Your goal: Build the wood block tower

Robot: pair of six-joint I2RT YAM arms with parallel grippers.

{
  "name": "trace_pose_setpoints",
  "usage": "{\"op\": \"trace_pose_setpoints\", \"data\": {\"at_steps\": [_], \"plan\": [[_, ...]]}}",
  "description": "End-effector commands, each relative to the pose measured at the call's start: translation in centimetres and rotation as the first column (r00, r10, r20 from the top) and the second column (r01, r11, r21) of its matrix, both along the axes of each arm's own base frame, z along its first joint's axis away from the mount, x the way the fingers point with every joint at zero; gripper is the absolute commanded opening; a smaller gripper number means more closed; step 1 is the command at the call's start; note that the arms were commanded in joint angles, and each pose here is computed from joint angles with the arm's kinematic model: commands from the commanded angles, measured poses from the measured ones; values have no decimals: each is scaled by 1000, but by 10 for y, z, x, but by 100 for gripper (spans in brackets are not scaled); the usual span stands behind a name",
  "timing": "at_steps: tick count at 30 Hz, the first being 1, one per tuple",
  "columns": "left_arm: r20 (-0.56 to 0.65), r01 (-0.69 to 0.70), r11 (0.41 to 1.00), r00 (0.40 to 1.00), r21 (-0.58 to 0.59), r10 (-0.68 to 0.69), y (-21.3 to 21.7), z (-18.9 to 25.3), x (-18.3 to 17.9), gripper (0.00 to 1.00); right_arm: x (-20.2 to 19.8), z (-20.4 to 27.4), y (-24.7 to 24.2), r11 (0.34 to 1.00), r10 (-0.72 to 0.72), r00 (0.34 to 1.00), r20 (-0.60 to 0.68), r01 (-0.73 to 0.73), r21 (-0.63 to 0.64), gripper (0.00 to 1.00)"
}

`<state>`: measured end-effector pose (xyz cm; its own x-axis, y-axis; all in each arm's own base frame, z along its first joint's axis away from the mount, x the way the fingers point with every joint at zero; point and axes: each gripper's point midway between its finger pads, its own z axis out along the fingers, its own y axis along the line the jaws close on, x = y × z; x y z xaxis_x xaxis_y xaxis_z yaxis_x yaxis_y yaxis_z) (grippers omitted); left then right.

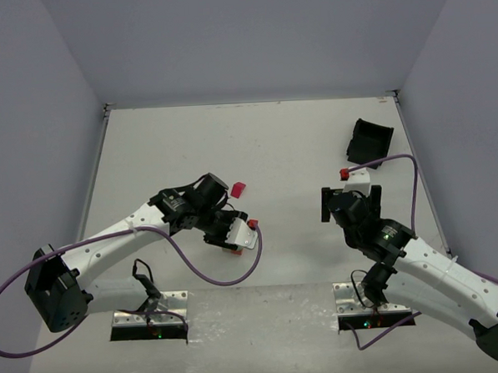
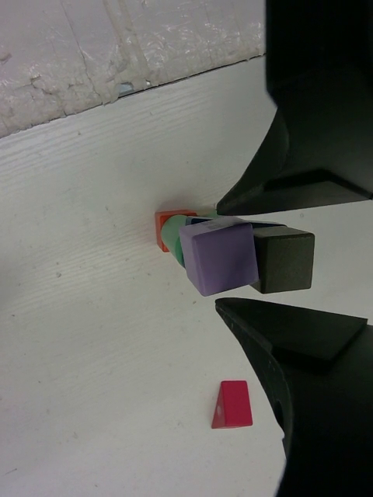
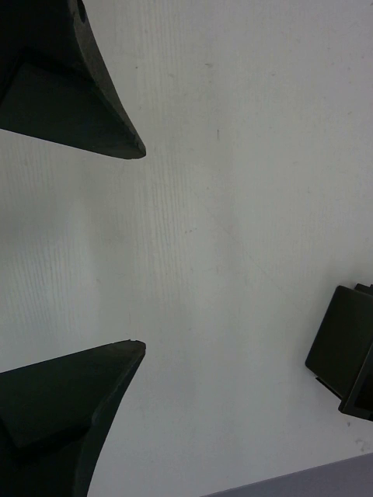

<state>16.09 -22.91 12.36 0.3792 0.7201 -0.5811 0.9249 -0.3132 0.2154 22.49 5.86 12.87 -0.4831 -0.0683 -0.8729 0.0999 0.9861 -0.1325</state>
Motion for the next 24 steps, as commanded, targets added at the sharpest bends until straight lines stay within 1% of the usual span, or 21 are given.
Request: {"op": "trace_pose_setpoints", "data": {"at_steps": [1, 3, 14, 15, 16, 18, 20, 24], "plan": [[36, 41, 998, 999, -42, -39, -9, 9, 0, 46, 7, 23, -2, 998, -51, 996, 69, 48, 45, 99], [36, 41, 998, 999, -44, -39, -9, 9, 0, 50, 7, 23, -2, 998, -52, 996, 70, 49, 47, 99], [48, 40, 997, 998, -65, -36, -14, 18, 3, 57, 8, 24, 0, 998, -44, 997, 65, 41, 45, 99], [52, 37, 997, 998, -71, -33, -15, 21, 4, 64, 8, 25, 0, 998, -42, 997, 66, 39, 46, 99], [54, 39, 996, 998, -75, -35, -16, 24, 4, 68, 8, 25, 1, 998, -39, 997, 66, 36, 46, 99], [51, 50, 995, 998, -81, -46, -16, 29, 2, 80, 8, 27, 1, 999, -35, 997, 68, 32, 45, 99], [51, 58, 994, 997, -89, -53, -17, 34, 0, 89, 8, 28, 1, 999, -36, 997, 70, 33, 43, 99], [45, 74, 992, 997, -97, -70, -17, 45, -4, 99, 8, 29, 1, 999, -34, 997, 72, 30, 44, 99]]}}
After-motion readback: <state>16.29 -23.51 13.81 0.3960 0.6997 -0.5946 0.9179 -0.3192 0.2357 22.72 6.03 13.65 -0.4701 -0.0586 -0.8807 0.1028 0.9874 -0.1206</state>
